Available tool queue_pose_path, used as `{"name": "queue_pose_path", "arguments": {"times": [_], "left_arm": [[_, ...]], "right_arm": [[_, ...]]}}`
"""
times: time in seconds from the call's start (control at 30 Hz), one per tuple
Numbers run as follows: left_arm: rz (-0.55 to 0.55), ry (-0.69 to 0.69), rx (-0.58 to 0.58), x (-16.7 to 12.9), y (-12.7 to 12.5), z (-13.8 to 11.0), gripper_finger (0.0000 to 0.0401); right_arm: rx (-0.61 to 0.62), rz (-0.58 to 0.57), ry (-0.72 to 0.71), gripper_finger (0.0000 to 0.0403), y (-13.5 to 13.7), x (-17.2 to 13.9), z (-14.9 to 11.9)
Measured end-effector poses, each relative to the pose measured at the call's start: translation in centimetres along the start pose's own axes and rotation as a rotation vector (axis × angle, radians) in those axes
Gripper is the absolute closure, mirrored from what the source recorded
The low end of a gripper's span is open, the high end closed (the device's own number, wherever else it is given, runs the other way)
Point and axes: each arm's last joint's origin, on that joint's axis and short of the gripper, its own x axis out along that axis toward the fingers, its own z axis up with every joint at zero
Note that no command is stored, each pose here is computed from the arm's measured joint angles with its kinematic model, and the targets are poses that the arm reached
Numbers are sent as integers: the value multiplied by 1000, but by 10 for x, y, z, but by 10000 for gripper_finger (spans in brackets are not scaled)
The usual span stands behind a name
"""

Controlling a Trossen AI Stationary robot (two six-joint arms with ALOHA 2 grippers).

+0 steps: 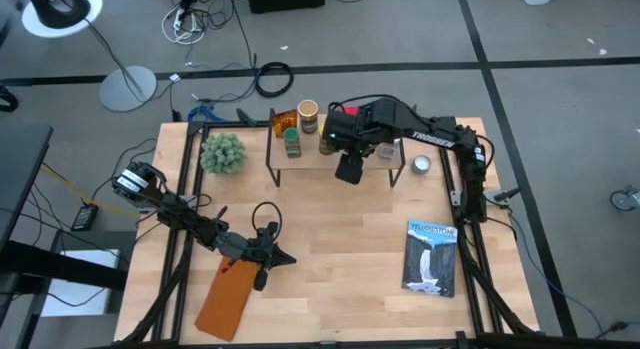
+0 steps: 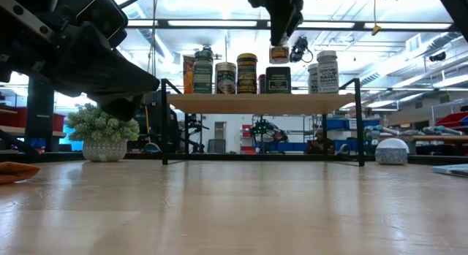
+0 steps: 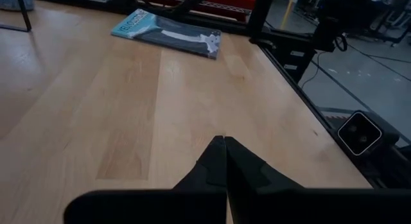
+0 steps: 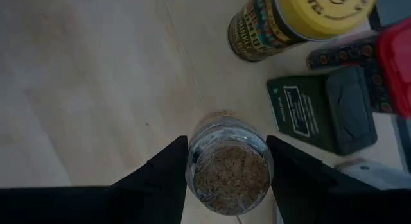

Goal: Shelf spices
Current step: Put the brown seasoning bottle on the shelf

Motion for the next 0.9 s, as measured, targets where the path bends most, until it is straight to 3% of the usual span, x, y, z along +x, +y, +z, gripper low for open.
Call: {"name": "queue_pose_path", "arguments": {"times": [0.17, 0.3, 0.53, 0.73, 0.9], "left_arm": [[0, -1, -1, 0, 0, 0, 401], [-3, -1, -5, 0, 0, 0, 401], [-3, -1, -64, 0, -1, 0, 401], [-4, -4, -64, 0, -1, 0, 401], [0, -25, -70, 0, -1, 2, 401]], "right_arm": [[26, 12, -7, 221, 18, -4, -7], [-7, 25, 31, 221, 49, 13, -18], [-79, 61, -56, 221, 97, 42, -53], [-9, 55, -28, 221, 92, 38, -101], [71, 60, -161, 221, 61, 3, -110]]}}
